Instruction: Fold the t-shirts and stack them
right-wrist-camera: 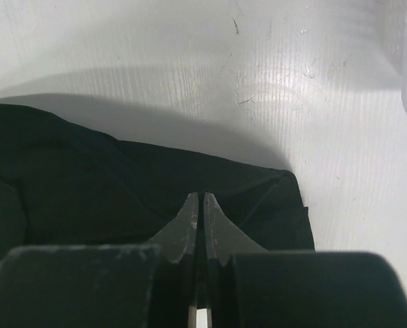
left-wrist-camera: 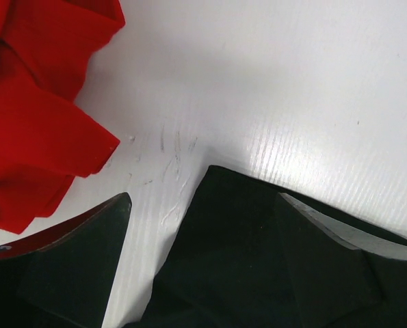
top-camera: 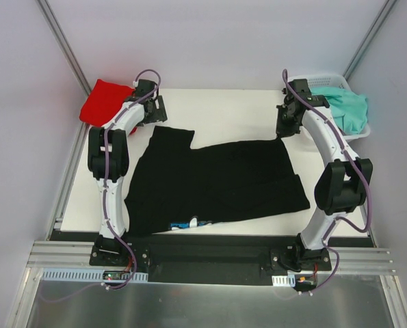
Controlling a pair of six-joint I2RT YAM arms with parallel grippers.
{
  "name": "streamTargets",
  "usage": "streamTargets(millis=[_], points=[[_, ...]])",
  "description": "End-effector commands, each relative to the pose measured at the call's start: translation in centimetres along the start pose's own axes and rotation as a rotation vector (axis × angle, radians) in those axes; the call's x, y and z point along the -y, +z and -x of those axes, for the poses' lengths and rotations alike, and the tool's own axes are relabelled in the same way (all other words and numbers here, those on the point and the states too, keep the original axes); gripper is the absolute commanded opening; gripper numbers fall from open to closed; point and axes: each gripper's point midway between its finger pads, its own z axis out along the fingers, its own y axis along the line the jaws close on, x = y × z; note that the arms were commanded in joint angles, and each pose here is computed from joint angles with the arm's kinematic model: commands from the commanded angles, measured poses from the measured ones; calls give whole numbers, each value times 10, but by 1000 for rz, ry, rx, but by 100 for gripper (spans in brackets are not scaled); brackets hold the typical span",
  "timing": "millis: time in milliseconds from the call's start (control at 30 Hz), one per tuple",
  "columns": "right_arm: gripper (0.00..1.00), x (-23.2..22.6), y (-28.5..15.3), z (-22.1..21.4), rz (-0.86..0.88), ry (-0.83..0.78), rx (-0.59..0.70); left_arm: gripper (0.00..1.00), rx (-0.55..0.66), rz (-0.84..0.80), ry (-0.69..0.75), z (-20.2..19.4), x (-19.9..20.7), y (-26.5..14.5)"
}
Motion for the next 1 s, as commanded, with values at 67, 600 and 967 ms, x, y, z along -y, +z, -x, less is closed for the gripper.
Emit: streamTargets(millis=[67, 600, 967], points=[[1, -3, -29, 2, 19, 4, 55, 86, -3, 33, 27, 7, -6, 2], [1, -10, -58, 7, 44, 5, 110, 76, -166, 83, 34, -13, -14, 13], [1, -11, -61, 5, 45, -8, 107, 60, -164, 47, 19, -8, -5, 22]])
